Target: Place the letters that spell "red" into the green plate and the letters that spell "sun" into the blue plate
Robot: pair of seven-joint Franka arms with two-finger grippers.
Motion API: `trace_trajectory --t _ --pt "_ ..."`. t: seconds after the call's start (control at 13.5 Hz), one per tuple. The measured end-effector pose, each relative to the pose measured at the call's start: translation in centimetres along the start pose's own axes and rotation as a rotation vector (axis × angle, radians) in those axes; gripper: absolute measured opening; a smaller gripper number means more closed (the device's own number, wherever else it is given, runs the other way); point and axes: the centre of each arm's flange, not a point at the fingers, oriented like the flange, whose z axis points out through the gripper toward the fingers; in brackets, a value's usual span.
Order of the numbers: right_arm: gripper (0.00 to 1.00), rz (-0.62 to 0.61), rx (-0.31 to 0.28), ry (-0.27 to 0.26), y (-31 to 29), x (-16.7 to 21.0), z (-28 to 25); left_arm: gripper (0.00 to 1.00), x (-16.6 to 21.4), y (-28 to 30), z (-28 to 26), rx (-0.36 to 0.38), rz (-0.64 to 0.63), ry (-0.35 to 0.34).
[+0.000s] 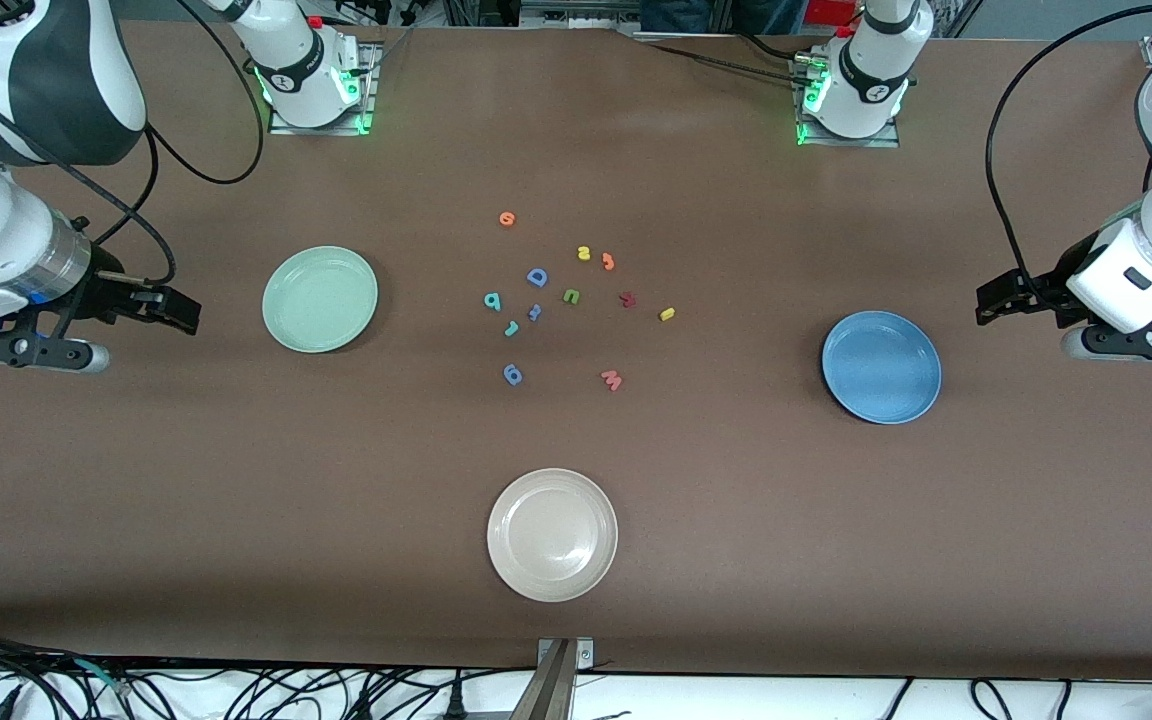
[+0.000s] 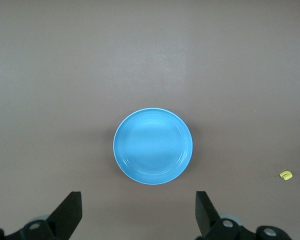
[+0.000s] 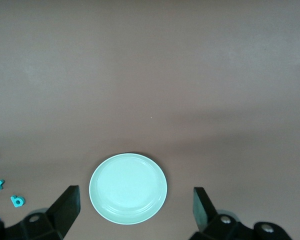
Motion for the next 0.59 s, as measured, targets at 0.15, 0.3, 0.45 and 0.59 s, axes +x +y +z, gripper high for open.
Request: trace_trajectory --t 0.15,0.3,0.45,0.59 --pt "1.0 0.002 0.0 -0.001 0.13 0.01 0.02 1.0 0.0 0.0 0.0 0.0 0.0 0.0" --pt "1.0 0.004 -0.001 -0.002 0.23 0.03 0.04 1.0 0.0 0.0 0.0 0.0 0.0 0.0" --pt "1.0 0.006 -0.001 -0.002 0.36 0.05 0.05 1.0 0.0 0.0 0.0 0.0 0.0 0.0" --pt "1.0 0.006 -0.001 -0.003 0.39 0.06 0.06 1.0 0.0 0.0 0.0 0.0 0.0 0.0"
